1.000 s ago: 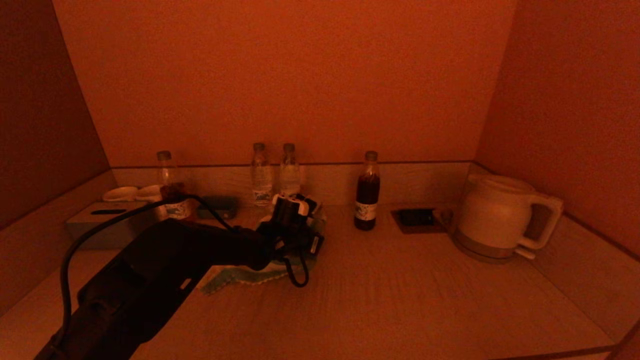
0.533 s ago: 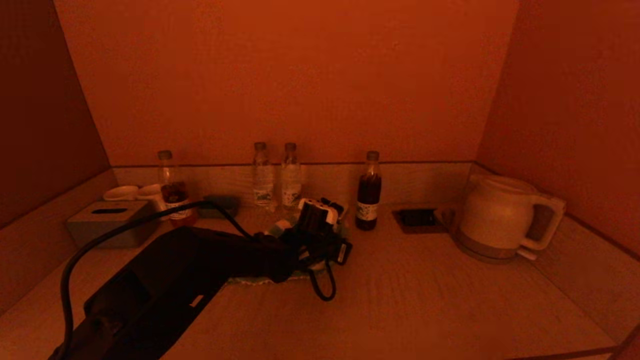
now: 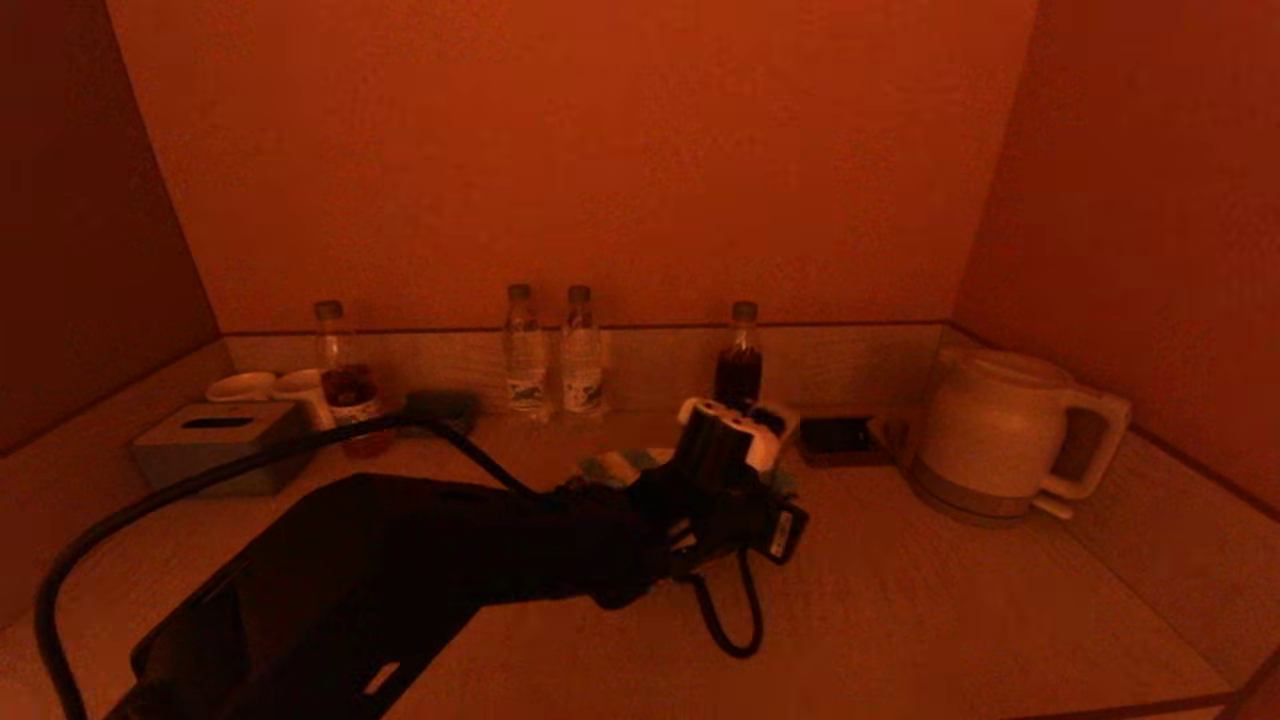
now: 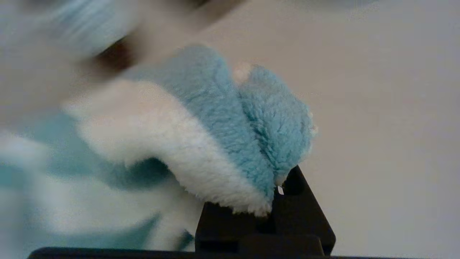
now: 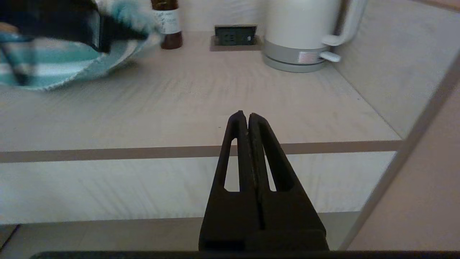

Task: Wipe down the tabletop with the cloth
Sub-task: Sweep the stains on the table

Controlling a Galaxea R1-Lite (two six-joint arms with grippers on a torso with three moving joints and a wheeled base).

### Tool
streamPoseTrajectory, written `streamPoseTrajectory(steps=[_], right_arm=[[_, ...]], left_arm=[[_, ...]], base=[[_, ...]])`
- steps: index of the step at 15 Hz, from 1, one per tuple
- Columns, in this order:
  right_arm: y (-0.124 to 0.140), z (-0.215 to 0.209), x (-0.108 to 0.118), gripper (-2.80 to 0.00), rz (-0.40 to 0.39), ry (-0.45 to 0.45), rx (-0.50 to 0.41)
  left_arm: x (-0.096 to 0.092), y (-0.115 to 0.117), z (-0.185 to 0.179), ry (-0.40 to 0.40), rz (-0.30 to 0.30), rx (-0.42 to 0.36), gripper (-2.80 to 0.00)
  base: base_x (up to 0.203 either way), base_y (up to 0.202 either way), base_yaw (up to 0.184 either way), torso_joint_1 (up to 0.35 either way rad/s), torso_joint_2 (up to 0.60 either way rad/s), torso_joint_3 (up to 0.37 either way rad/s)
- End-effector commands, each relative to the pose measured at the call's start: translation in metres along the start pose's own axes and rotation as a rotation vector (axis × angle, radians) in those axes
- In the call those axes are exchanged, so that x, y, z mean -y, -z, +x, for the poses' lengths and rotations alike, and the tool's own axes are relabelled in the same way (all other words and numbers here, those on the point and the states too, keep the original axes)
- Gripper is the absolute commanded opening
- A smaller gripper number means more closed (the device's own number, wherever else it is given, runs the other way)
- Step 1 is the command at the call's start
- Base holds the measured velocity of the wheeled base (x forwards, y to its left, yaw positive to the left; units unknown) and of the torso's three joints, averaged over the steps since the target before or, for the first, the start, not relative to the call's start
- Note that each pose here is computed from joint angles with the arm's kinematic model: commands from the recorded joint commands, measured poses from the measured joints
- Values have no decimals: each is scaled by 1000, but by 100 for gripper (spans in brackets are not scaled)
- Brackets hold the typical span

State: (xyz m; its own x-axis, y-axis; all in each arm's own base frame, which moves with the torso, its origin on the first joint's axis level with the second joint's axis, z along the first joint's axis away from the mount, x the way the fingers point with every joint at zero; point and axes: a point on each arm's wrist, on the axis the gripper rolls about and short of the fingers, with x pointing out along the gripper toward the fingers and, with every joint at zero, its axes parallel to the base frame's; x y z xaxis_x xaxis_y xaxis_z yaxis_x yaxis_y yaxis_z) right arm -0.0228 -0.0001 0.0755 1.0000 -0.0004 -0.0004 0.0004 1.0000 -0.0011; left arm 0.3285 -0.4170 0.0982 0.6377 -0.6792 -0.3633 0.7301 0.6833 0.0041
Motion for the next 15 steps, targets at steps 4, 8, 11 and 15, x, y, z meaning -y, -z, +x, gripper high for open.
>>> streamPoseTrajectory(steps=[4,8,11,15], right_arm=[[0,0,0,-280,0,0,0],[0,0,0,-280,0,0,-1],[0,0,0,-280,0,0,0],[0,0,0,-280,0,0,0]], left_arm=[[7,-57,-42,20,-11,128,-280],[-31,-70,-51,-52,-90,146,-280],[-38,-78,-61,-64,-144,133,-280],[-50,-76,-59,-90,-158,130,-280]], base=[[0,0,0,0,0,0],[0,0,0,0,0,0],[0,0,0,0,0,0],[0,0,0,0,0,0]])
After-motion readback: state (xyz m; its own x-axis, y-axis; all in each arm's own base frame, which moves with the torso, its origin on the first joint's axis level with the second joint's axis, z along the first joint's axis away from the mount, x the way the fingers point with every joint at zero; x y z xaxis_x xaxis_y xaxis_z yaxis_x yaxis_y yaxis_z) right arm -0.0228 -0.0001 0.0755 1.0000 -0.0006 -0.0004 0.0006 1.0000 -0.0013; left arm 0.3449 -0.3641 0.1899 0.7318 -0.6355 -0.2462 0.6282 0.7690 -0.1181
